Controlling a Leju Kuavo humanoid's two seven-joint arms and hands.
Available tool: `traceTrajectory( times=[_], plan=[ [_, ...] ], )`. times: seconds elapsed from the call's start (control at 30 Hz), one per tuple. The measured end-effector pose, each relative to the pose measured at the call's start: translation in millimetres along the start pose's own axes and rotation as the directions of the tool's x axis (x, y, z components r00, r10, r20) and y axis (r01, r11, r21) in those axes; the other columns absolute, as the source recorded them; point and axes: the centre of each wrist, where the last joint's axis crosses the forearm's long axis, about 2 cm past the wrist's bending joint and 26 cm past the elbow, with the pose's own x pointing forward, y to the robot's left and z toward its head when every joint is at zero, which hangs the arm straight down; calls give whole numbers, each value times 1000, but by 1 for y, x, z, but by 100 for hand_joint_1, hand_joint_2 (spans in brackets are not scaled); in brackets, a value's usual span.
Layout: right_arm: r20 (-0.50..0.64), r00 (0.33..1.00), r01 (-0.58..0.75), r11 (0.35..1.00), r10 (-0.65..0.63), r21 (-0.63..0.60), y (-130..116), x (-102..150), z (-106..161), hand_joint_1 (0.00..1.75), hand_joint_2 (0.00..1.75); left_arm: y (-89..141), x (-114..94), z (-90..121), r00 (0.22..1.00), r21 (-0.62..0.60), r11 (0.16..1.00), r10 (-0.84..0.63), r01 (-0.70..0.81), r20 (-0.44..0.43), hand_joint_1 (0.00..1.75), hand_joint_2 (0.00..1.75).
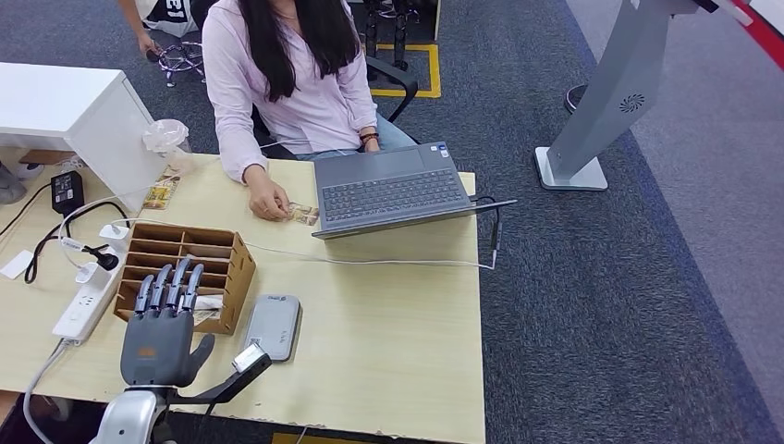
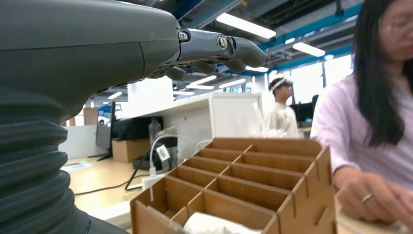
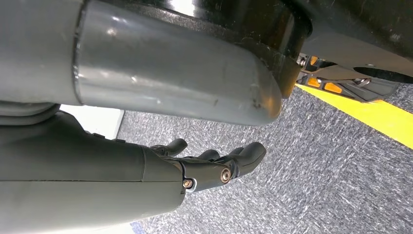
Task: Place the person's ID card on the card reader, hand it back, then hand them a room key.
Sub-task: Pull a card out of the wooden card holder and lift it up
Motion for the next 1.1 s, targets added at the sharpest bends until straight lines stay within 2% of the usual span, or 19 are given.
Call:
traceTrajectory(
  times=[0.23, 1.1],
  plan=[
    [3, 1000, -10, 1000, 10, 1, 0, 0, 0, 0, 0, -9, -10, -2, 999, -49, 999, -21, 18, -49, 0, 175],
    [15, 998, -57, 998, 57, 12, 1, 0, 0, 0, 0, -28, -36, -8, 989, -89, 995, -47, 34, -143, 0, 175]
  ],
)
